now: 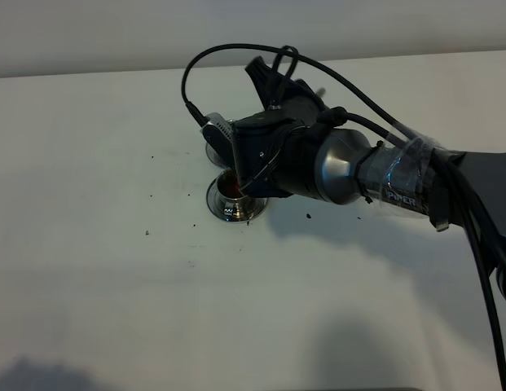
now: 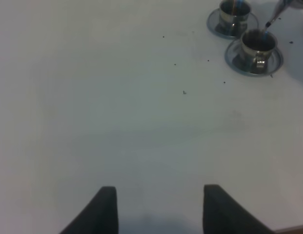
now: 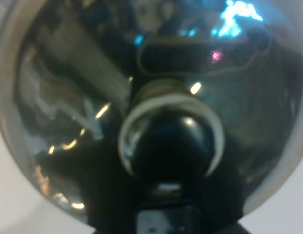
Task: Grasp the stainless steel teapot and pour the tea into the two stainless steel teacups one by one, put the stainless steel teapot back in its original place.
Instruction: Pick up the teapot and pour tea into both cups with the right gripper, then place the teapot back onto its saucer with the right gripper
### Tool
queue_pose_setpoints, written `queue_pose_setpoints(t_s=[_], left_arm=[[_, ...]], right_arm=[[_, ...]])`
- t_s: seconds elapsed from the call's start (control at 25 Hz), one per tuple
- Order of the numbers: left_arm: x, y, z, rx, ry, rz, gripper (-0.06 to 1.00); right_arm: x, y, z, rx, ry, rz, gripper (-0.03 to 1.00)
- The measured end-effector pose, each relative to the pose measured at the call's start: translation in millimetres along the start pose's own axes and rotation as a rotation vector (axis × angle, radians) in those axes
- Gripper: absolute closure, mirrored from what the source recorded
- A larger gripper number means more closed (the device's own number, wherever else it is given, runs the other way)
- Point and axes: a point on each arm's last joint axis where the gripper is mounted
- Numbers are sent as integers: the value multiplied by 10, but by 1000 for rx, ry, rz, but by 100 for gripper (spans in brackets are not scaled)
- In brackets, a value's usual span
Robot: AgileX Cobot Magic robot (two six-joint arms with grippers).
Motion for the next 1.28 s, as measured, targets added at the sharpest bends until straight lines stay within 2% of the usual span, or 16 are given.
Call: queue_pose_setpoints(t_s=[0.2, 0.44, 0.64, 0.84, 1.04, 1.2, 1.28], left_arm=[[0, 0, 0, 0, 0, 0, 51], [0, 0, 0, 0, 0, 0, 51], [0, 0, 0, 0, 0, 0, 51], [0, 0, 0, 0, 0, 0, 51], [0, 0, 0, 0, 0, 0, 51], [0, 0, 0, 0, 0, 0, 51], [0, 0, 0, 0, 0, 0, 51]], right_arm=[[70, -12, 10, -13, -91, -117, 79], [-80, 42, 130, -45, -178, -349, 79], [-62, 114, 217, -20, -347, -525, 79], [-23, 150, 291, -99, -522, -731, 79], [-57, 214, 472, -169, -632, -929, 79], [26, 253, 590, -184, -706, -1000, 79], [147, 246, 628, -177, -766, -1019, 79]])
Point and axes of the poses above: a point on each arm's last joint axis where the gripper is mounted, z pointing back along that axis away from the gripper, x along the wrist's bending axis when the last joint is at zero, y = z × x, and after that the axes turned 1 degree about -z, right-handed
